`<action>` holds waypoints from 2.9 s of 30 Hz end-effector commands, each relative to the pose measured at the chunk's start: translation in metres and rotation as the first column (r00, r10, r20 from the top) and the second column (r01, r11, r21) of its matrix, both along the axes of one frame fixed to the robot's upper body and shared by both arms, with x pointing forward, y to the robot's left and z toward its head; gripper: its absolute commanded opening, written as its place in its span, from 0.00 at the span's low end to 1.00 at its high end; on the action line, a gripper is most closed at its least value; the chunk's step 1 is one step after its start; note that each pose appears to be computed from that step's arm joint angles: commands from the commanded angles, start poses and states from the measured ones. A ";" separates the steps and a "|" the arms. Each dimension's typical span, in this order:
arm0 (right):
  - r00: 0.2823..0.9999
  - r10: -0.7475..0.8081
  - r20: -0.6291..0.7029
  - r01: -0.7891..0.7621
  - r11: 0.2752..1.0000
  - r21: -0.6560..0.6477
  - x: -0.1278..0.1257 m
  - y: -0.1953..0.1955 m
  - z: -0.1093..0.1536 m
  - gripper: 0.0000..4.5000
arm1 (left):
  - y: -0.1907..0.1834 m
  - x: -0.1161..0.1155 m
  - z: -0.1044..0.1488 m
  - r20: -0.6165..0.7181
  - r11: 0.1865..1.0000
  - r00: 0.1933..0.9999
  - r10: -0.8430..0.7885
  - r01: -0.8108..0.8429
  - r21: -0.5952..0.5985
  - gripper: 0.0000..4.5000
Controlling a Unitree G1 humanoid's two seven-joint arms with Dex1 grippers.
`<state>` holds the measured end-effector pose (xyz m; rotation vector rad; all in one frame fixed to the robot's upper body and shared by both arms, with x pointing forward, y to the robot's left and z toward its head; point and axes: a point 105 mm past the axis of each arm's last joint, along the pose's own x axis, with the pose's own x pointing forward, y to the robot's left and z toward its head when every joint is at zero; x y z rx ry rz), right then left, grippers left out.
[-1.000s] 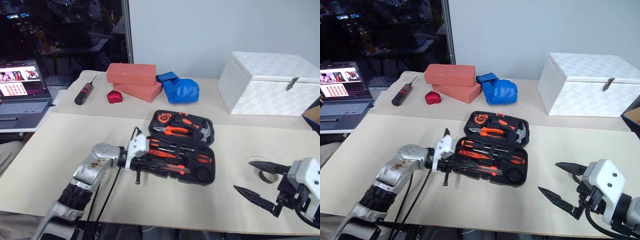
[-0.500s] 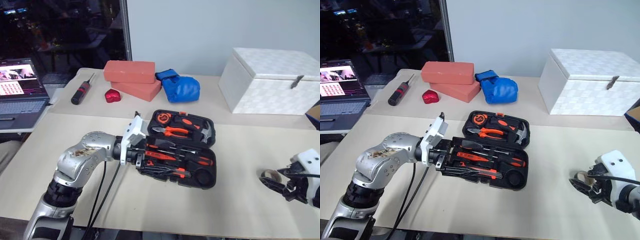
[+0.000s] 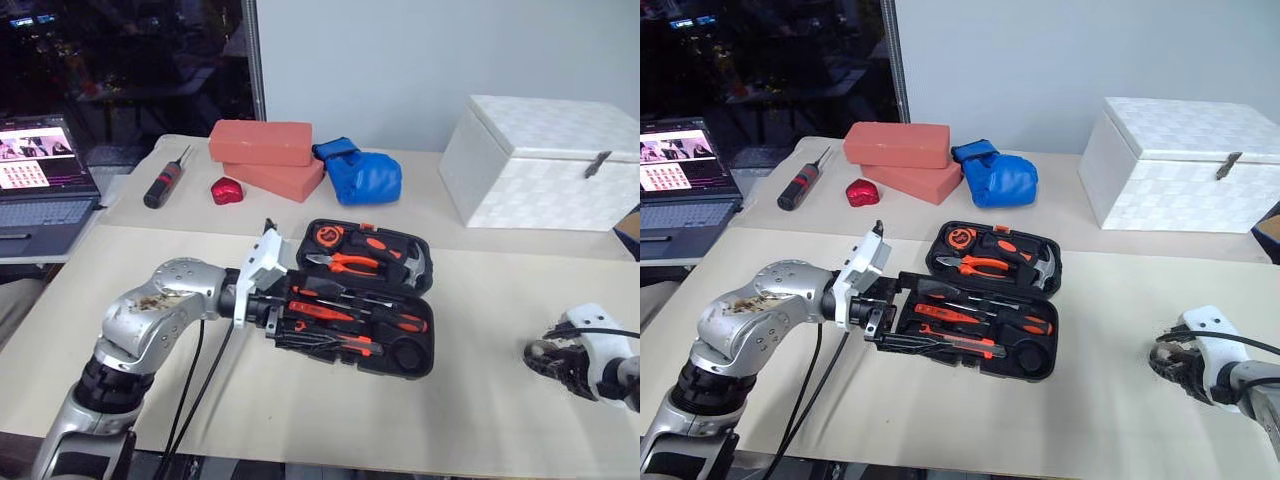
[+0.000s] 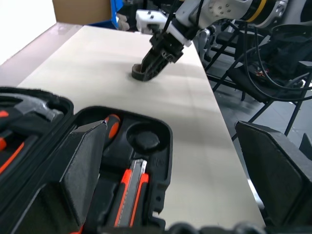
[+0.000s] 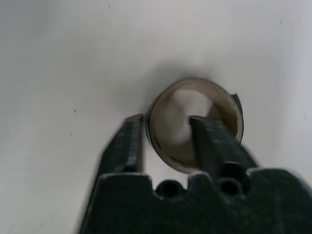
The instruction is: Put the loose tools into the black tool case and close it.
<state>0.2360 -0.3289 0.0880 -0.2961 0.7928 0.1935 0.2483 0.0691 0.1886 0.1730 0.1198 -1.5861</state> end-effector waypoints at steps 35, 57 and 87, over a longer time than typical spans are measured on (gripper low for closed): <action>0.696 0.716 -0.064 -0.708 0.698 0.106 -0.017 0.190 0.014 0.19 | 0.046 -0.026 -0.004 0.053 0.988 0.988 0.143 -0.146 0.043 1.00; 0.966 -0.015 0.257 -0.064 0.952 0.298 0.125 0.098 0.075 0.51 | 0.040 0.165 -0.017 -0.276 0.517 0.462 0.843 -0.838 0.174 1.00; 0.810 0.173 0.560 -0.361 0.900 0.245 0.189 0.150 0.128 0.06 | 0.009 0.190 0.011 -0.137 0.727 0.724 0.676 -0.686 -0.041 0.00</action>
